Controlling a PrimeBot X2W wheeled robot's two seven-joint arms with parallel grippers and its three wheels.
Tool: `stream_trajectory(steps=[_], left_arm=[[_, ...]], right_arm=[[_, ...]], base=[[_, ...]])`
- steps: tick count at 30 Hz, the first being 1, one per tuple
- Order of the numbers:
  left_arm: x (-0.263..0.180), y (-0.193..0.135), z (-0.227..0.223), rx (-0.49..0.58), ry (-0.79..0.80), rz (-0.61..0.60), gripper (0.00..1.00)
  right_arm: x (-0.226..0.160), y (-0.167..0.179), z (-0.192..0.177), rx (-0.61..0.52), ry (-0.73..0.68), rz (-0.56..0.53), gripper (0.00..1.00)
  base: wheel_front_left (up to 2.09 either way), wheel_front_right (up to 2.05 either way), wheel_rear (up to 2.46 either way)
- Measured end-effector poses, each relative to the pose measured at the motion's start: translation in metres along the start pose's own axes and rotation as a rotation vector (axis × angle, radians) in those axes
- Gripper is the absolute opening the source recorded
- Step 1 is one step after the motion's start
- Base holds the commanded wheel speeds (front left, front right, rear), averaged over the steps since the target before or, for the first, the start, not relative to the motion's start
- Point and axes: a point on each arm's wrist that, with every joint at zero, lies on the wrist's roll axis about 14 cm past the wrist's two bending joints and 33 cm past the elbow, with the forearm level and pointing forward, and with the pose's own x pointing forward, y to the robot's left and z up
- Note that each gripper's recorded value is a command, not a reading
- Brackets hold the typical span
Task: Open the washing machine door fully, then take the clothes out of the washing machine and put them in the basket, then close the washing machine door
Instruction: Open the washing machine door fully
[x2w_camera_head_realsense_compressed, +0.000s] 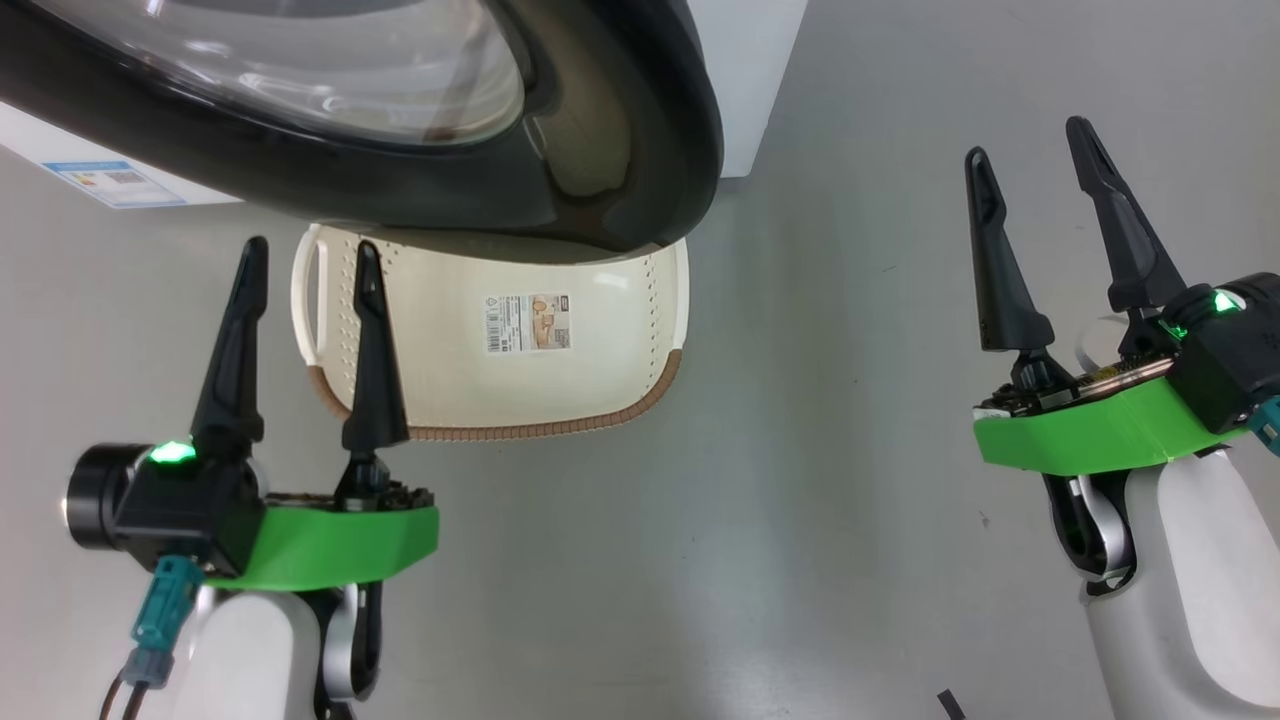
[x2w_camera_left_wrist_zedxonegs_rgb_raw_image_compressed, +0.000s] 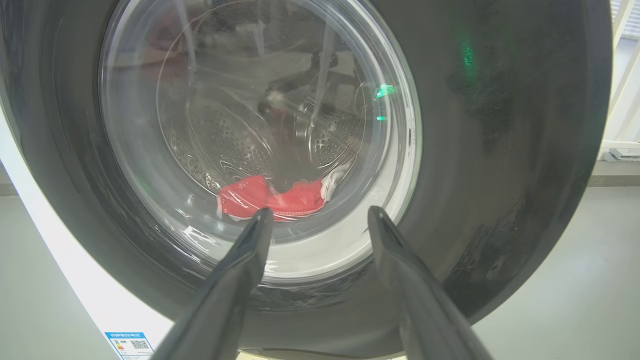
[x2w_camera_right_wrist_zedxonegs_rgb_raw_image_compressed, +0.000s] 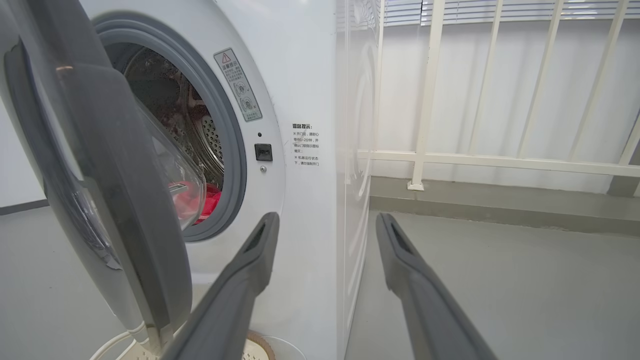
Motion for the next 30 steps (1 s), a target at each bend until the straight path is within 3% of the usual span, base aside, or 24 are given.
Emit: stream_trajectory(steps=[30], left_arm=[[-0.0034,0.0015,-0.0101,0.002,0.023,0.017,1.0]], right_arm=[[-0.0054,0.0008,-0.0088,0.017,0.022,0.0,1.0]], base=[[0.0,0.0,0.0]])
